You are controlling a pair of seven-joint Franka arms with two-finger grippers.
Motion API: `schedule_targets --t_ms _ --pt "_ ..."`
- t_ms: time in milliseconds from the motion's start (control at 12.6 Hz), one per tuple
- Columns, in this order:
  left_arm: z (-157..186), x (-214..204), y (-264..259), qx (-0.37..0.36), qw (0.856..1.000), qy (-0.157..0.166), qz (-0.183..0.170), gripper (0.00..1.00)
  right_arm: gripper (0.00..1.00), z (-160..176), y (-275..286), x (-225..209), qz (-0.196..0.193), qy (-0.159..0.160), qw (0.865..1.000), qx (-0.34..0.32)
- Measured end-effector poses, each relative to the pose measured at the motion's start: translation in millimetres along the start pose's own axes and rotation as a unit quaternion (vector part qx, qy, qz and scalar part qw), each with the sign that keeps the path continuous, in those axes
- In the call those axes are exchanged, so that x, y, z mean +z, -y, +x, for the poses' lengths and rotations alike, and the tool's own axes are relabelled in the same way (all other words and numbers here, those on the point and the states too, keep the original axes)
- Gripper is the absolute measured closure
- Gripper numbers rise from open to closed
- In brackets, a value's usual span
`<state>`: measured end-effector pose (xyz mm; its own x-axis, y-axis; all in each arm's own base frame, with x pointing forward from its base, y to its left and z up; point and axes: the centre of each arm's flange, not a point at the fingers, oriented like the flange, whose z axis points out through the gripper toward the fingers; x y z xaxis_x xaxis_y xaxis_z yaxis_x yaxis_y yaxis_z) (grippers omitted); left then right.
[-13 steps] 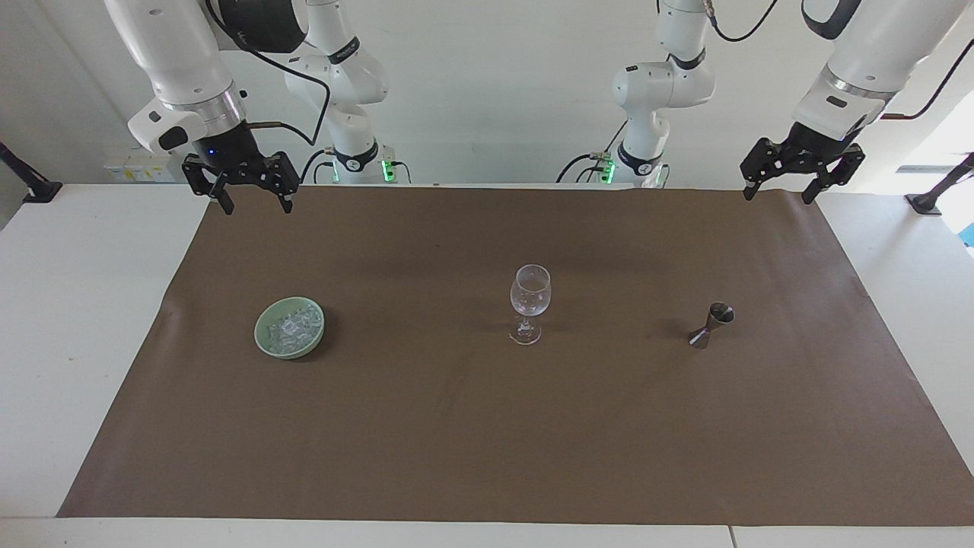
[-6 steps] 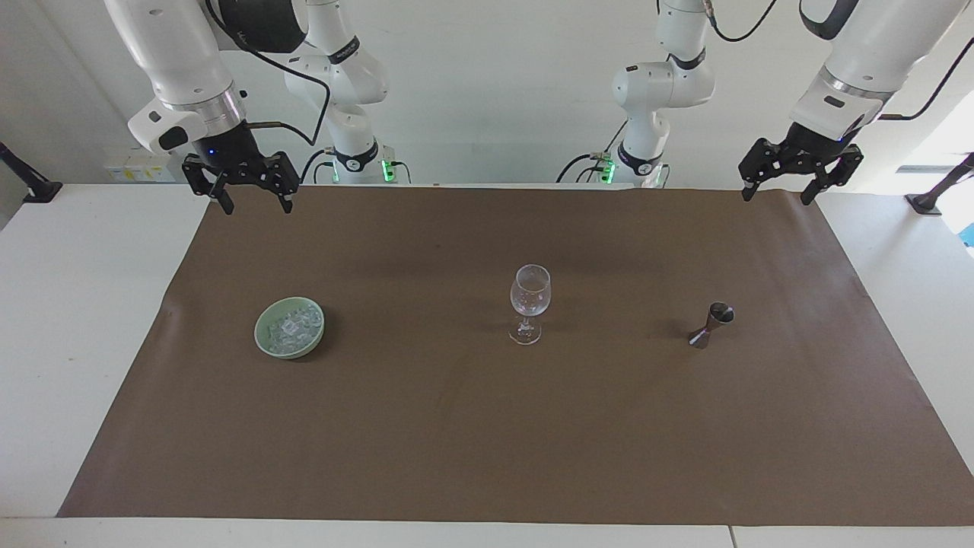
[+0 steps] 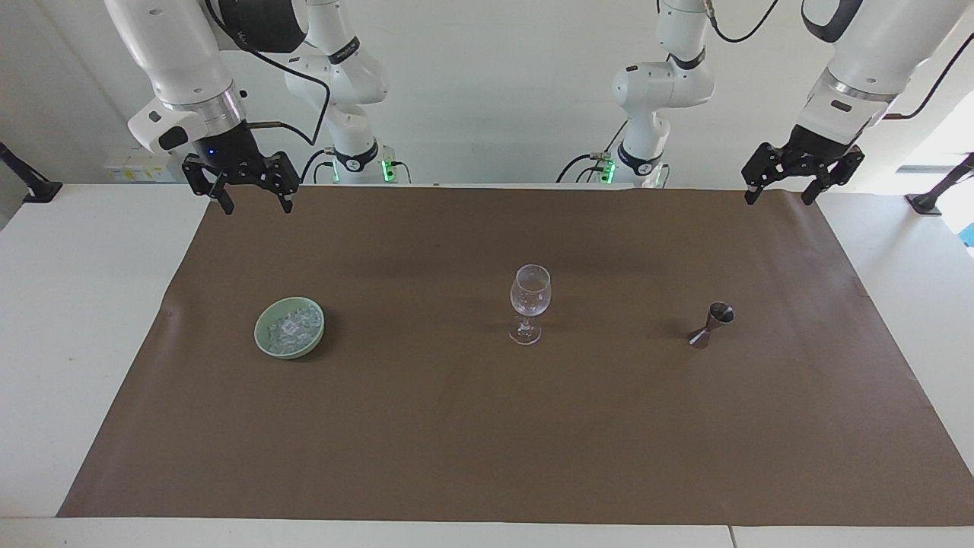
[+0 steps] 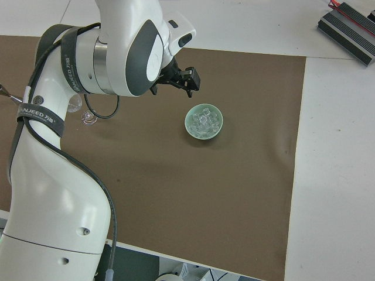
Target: Pour wine and add ice with both arms
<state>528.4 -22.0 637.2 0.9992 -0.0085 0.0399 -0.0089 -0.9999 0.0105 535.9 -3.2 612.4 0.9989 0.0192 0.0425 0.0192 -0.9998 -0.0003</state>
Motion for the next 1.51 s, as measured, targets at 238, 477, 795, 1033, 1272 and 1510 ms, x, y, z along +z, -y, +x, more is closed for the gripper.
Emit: schedule_targets --t_ms 238,477,795,1033,1272,1510 --pt "-0.5 14.7 4.1 -0.045 0.999 0.003 -0.001 0.0 0.0 0.0 0.0 0.0 0.0 0.0 1.0 0.0" --pt "-1.9 18.6 18.0 -0.137 0.99 0.009 -0.027 0.0 0.0 0.0 0.0 0.0 0.0 0.0 1.0 0.0" --pt "-3.3 20.3 22.8 -0.255 0.966 0.02 -0.046 0.0 0.0 0.0 0.0 0.0 0.0 0.0 1.0 0.0" --pt "-5.0 31.0 31.0 -0.361 0.929 0.046 -0.072 0.0 0.0 0.0 0.0 0.0 0.0 0.0 1.0 0.0" --pt "-8.4 49.9 47.9 -0.43 0.894 0.079 -0.097 0.0 0.0 0.0 0.0 0.0 0.0 0.0 1.0 0.0" --pt "-10.2 79.0 75.3 -0.524 0.834 0.109 -0.134 0.0 0.0 0.0 0.0 0.0 0.0 0.0 1.0 0.0"
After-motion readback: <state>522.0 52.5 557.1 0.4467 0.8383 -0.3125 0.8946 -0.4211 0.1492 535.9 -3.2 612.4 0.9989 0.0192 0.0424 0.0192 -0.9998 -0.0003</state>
